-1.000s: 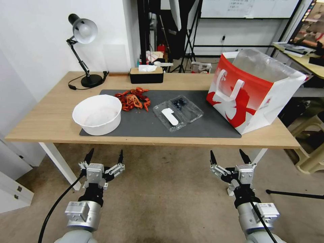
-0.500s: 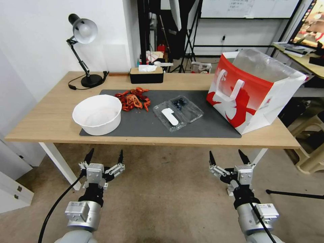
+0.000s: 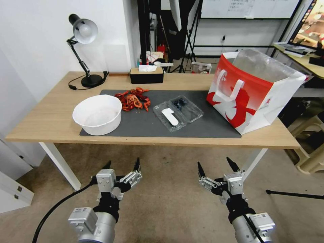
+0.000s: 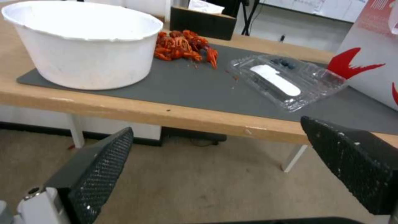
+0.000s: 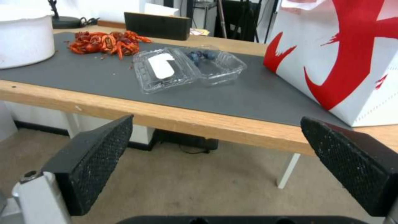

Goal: Close the takeout container lid, then place the container into the takeout bag.

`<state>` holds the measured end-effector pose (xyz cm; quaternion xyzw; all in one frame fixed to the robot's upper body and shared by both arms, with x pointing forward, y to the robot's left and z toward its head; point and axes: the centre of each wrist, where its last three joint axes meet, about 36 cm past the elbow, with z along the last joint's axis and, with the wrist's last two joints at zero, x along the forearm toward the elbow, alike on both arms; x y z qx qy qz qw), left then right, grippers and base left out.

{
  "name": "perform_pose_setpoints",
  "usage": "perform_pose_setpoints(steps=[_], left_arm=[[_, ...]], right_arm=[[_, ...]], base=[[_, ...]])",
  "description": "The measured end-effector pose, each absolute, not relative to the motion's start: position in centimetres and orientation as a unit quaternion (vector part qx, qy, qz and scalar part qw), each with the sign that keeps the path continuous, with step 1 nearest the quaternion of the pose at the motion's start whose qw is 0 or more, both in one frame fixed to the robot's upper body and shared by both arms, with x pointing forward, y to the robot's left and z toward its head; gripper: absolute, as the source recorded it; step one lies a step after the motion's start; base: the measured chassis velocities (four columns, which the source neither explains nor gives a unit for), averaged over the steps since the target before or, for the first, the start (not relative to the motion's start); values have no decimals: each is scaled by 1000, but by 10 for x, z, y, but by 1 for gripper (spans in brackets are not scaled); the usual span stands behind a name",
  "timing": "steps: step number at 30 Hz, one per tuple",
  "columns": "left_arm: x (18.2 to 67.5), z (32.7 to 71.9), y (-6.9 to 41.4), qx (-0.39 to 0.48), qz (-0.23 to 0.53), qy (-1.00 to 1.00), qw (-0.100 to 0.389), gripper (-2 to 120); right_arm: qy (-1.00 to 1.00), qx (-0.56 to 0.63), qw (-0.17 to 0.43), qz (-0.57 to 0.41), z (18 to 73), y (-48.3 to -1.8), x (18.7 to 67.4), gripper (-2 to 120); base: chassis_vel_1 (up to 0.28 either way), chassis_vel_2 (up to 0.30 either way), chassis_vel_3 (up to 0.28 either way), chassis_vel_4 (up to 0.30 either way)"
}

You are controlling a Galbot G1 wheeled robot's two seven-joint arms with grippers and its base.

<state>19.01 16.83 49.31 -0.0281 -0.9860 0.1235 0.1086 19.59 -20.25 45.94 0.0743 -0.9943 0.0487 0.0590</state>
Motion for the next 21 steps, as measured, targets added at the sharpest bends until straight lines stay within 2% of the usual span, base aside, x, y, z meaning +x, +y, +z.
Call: perform_pose_setpoints(steps=[13,21], left_arm=[[191,493,171,-24,124,-988,94,100],[195,492,176,-27,114,-991,70,100]], right_arm=[[-994,75,56,50,456,-204,197,100],[-995,76,47,47,455,-208,203,100]], base=[[0,0,0,0],[0,0,0,0]])
